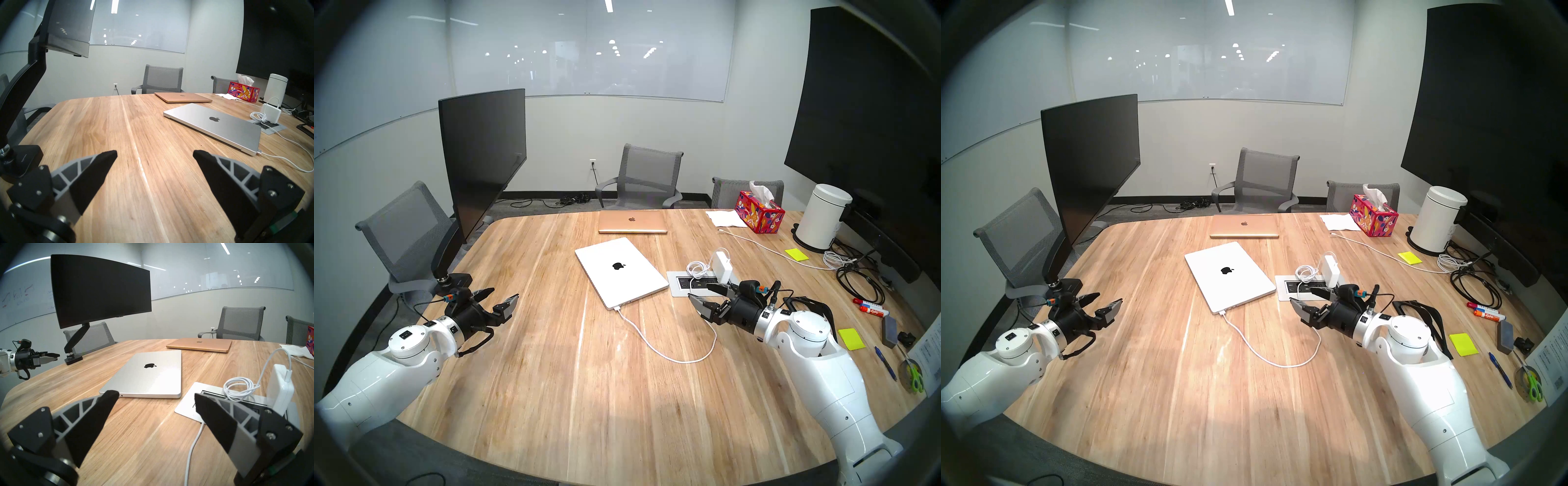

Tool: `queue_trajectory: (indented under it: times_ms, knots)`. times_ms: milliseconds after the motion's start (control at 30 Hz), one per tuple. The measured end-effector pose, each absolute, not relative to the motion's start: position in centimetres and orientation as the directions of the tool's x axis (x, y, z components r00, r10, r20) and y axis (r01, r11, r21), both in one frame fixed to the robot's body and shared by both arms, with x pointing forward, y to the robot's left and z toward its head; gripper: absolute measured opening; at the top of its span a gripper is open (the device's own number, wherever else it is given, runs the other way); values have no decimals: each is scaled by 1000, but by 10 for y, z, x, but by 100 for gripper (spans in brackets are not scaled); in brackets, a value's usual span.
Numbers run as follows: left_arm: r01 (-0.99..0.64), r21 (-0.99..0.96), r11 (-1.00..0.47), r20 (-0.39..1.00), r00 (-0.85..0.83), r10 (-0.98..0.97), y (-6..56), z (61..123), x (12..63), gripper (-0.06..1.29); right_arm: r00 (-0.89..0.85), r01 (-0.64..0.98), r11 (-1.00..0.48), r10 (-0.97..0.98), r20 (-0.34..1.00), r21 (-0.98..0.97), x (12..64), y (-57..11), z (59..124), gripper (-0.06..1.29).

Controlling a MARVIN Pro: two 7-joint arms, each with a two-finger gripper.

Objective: Unplug the charging cable from the port of the MacBook and lay it on the desk

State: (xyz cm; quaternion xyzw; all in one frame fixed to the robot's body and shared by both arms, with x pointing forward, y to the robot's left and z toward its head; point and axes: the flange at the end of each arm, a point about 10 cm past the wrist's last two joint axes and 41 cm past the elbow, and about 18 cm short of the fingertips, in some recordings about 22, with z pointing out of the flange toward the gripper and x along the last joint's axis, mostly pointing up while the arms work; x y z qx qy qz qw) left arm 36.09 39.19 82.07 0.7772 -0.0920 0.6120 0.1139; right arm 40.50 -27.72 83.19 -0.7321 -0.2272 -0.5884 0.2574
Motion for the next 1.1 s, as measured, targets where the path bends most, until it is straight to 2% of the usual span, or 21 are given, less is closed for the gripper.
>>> queue_trajectory:
  times_ms: [1100]
  knots:
    - [-282,68,-957,971,238,-1,392,819,360,123,208,636,-763,31,978,-112,404,-277,830,122]
